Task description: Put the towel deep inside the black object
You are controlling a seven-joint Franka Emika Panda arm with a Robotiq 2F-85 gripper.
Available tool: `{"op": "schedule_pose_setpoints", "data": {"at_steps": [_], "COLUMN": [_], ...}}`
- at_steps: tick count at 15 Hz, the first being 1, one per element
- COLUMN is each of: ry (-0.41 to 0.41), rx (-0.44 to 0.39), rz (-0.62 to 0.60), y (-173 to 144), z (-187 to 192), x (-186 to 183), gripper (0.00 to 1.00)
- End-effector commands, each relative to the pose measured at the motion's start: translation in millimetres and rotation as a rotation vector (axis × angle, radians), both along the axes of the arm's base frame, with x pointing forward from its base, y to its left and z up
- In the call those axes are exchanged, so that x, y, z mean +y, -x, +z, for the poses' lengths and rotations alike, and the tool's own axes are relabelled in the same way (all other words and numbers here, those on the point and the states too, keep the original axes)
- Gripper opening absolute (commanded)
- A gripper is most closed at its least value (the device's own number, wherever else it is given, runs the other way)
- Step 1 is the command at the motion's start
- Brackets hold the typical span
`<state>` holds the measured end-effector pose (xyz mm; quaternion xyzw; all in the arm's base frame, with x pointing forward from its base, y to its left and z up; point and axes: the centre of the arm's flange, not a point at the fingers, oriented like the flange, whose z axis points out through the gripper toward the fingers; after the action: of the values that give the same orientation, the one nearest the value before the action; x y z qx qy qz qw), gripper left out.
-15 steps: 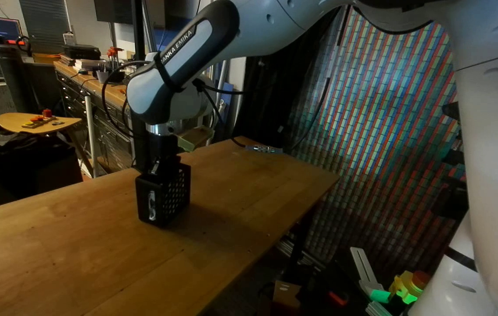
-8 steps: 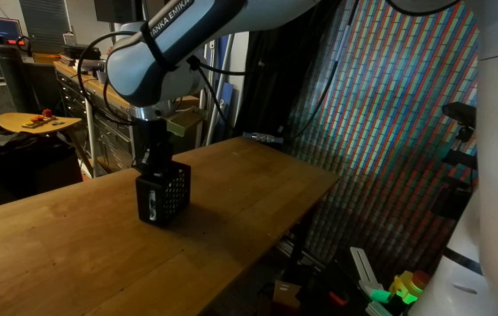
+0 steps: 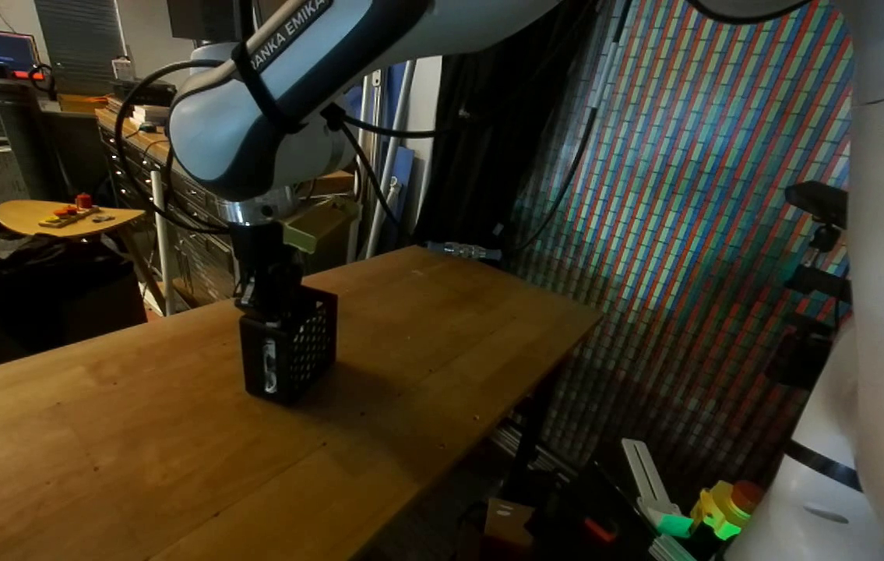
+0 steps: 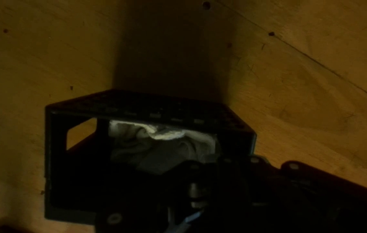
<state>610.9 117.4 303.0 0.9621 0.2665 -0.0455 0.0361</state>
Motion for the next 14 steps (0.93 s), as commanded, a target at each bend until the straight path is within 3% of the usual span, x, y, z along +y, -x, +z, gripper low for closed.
{"op": "schedule_pose_setpoints", "data": {"at_steps": [1,14], "ry": [0.005,-0.029], "rx": [-0.004,0.013], "rz": [-0.011,-0.014], "y": [4,-27], "z": [-1,-25], "x": [-6,-60], "gripper": [0.01,0.0]}}
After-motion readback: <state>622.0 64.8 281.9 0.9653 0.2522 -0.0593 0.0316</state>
